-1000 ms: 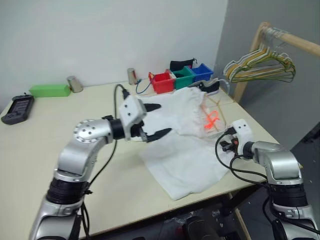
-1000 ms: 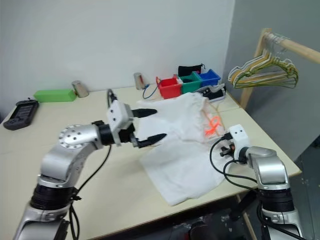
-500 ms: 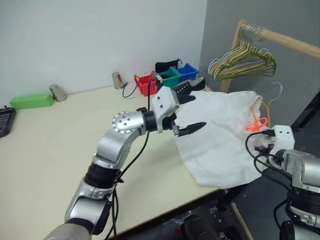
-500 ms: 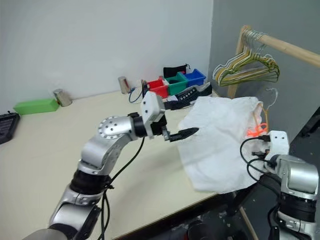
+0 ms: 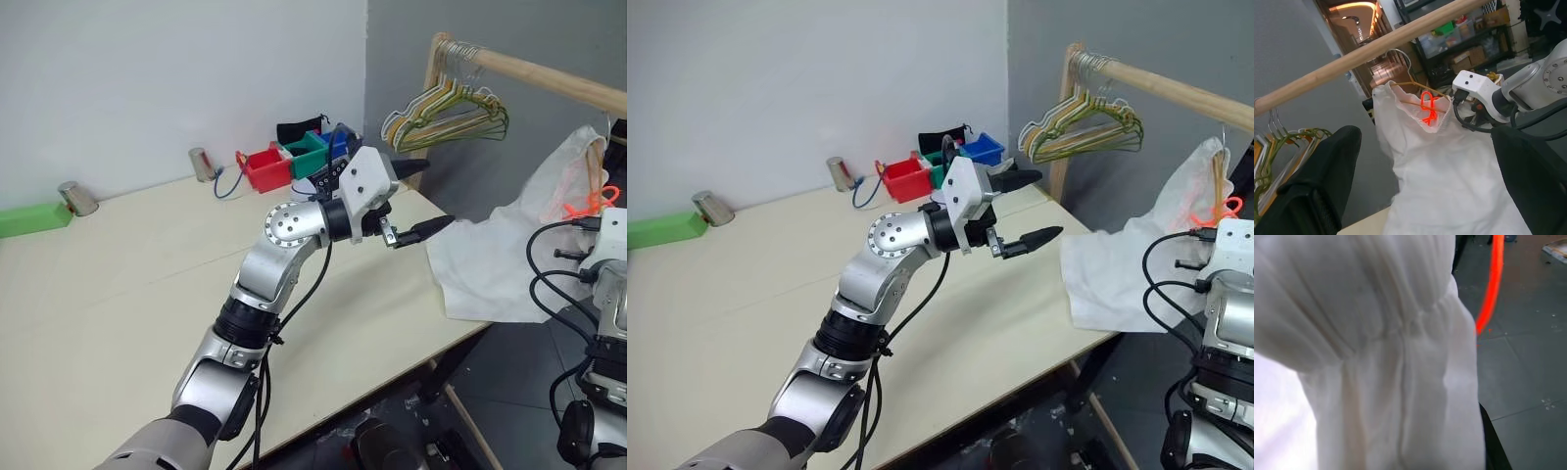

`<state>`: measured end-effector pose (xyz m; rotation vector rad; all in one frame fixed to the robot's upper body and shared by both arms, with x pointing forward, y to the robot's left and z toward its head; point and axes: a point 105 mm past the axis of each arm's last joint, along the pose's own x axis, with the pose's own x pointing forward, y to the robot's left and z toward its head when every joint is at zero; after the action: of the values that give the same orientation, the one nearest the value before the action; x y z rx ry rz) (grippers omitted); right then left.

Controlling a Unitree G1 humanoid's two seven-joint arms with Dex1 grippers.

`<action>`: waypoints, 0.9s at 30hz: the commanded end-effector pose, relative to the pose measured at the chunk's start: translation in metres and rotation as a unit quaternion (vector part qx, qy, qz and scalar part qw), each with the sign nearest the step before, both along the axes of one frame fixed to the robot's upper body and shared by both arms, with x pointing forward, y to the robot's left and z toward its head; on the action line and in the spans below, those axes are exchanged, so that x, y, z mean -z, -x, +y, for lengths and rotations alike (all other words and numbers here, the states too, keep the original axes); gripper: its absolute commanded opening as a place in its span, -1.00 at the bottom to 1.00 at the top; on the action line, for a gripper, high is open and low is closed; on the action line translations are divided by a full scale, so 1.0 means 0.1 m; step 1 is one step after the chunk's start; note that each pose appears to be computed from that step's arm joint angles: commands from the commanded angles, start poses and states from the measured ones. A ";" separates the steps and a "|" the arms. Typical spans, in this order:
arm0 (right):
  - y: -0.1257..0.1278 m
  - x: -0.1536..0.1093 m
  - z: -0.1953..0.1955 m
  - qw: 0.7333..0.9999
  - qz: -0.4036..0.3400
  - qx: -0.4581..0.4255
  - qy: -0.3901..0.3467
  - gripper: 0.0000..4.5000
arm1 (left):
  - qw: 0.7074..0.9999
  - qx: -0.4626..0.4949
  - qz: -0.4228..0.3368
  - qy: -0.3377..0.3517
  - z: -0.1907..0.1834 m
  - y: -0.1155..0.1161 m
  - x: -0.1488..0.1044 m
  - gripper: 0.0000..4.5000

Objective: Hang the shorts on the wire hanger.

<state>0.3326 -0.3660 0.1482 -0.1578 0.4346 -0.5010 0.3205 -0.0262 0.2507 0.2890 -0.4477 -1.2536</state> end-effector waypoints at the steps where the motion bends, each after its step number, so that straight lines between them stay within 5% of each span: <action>1: -0.11 -0.35 0.13 0.997 -0.052 -0.037 0.053 -1.00 | 1.000 -0.003 -0.020 0.009 0.01 0.01 -0.10 1.00; 11: -0.17 -0.51 0.12 0.993 -0.104 -0.007 0.061 -1.00 | 1.000 -0.003 -0.022 0.011 0.01 0.02 -0.12 1.00; 27: -0.21 -0.50 0.18 0.986 -0.135 0.041 -0.088 -1.00 | 1.000 -0.007 -0.019 0.008 0.02 0.01 -0.11 1.00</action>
<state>0.3527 -0.3497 0.1678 0.0874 0.3219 -0.5582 0.3209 -0.0261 0.2506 0.2903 -0.4461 -1.2508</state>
